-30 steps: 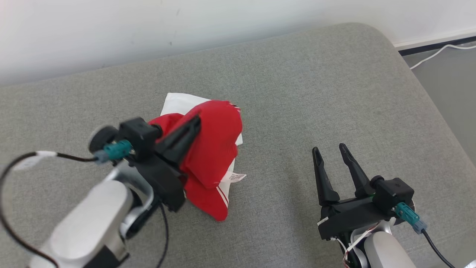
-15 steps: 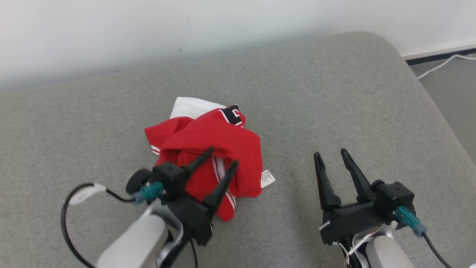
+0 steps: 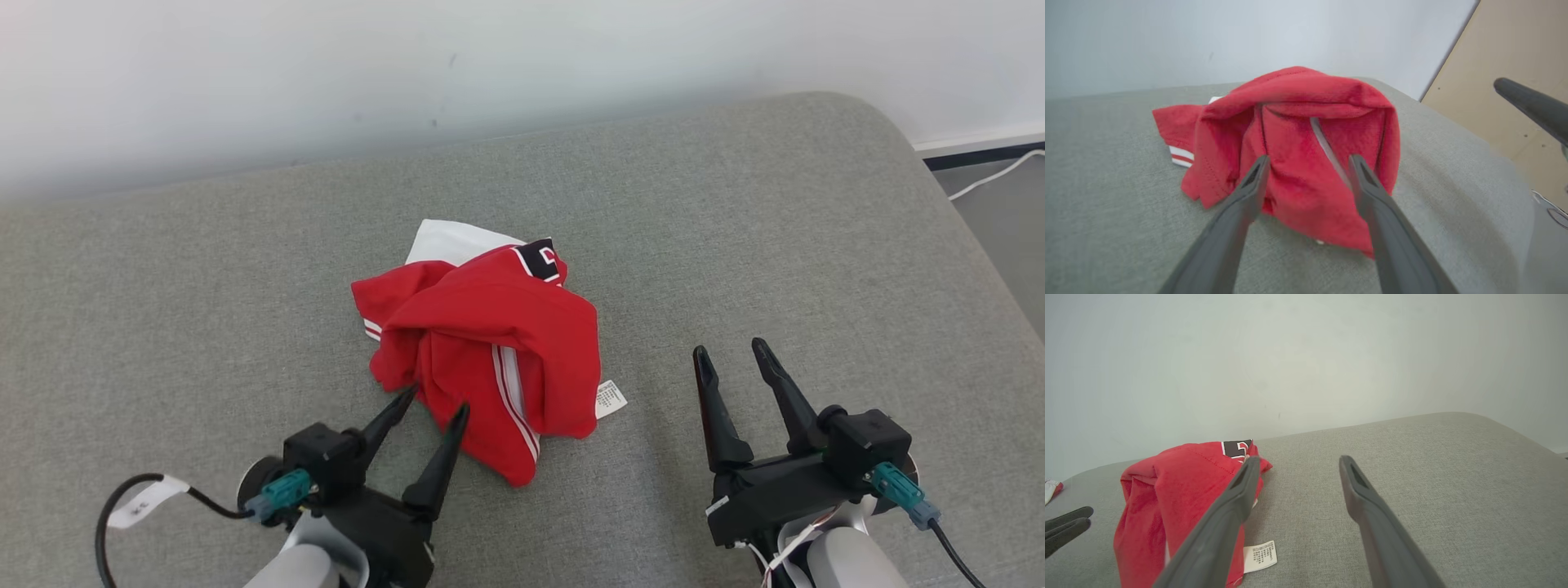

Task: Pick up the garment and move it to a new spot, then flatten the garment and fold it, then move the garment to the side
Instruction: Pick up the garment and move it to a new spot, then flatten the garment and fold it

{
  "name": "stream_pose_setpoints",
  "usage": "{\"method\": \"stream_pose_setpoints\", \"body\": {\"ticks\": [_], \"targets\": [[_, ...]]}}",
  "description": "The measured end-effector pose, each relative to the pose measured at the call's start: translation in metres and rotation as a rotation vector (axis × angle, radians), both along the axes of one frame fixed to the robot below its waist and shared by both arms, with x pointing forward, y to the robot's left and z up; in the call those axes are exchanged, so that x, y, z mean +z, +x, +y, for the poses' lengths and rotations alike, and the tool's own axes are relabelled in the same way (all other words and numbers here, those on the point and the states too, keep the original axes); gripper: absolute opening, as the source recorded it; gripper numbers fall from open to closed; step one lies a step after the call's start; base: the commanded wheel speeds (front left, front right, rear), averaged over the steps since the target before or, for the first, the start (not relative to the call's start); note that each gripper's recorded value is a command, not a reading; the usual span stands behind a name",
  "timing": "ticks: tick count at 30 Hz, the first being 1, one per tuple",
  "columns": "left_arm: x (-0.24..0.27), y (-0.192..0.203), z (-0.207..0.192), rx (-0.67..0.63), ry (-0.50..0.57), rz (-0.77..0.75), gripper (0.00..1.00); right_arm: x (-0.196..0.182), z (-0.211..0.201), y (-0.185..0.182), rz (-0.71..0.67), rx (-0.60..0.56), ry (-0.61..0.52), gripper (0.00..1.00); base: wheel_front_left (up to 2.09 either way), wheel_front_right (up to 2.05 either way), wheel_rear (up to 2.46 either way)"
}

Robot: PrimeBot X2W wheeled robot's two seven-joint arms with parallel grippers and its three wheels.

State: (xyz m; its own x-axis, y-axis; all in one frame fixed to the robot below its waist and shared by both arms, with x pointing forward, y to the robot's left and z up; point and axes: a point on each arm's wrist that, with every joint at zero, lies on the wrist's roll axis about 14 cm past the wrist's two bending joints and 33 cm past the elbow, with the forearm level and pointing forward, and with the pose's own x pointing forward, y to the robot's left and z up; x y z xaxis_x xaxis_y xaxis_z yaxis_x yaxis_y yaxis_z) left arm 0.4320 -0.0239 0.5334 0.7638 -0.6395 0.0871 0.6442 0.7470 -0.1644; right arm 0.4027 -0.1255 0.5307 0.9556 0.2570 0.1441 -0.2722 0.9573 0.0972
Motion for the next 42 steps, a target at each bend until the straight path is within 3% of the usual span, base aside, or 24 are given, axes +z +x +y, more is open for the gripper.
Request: {"method": "stream_pose_setpoints", "body": {"ticks": [14, 15, 16, 17, 25, 32, 42], "targets": [[-0.048, 0.006, -0.008, -0.021, 0.054, 0.128, 1.0, -0.003, -0.013, -0.002, 0.013, -0.036, -0.009, 1.0, 0.0, 0.0, 0.0], [-0.049, 0.006, -0.011, -0.03, 0.054, 0.133, 0.9, -0.004, -0.015, -0.003, 0.014, -0.042, -0.01, 1.0, 0.0, 0.0, 0.0], [-0.051, 0.006, -0.013, -0.035, 0.053, 0.139, 0.37, -0.004, -0.017, -0.003, 0.016, -0.047, -0.011, 1.0, 0.0, 0.0, 0.0], [-0.054, 0.007, -0.018, -0.048, 0.054, 0.148, 0.0, -0.005, -0.02, -0.003, 0.018, -0.055, -0.013, 1.0, 0.0, 0.0, 0.0], [-0.048, 0.012, -0.012, -0.019, 0.046, 0.136, 0.0, -0.005, -0.02, -0.002, 0.015, -0.056, -0.013, 1.0, 0.0, 0.0, 0.0], [-0.015, 0.026, 0.027, 0.092, 0.068, 0.01, 0.0, -0.006, -0.002, -0.002, 0.019, -0.007, 0.003, 1.0, 0.0, 0.0, 0.0], [0.022, 0.008, 0.088, 0.239, 0.116, -0.09, 0.0, -0.007, 0.026, -0.005, 0.021, 0.064, 0.026, 1.0, 0.0, 0.0, 0.0]]}}
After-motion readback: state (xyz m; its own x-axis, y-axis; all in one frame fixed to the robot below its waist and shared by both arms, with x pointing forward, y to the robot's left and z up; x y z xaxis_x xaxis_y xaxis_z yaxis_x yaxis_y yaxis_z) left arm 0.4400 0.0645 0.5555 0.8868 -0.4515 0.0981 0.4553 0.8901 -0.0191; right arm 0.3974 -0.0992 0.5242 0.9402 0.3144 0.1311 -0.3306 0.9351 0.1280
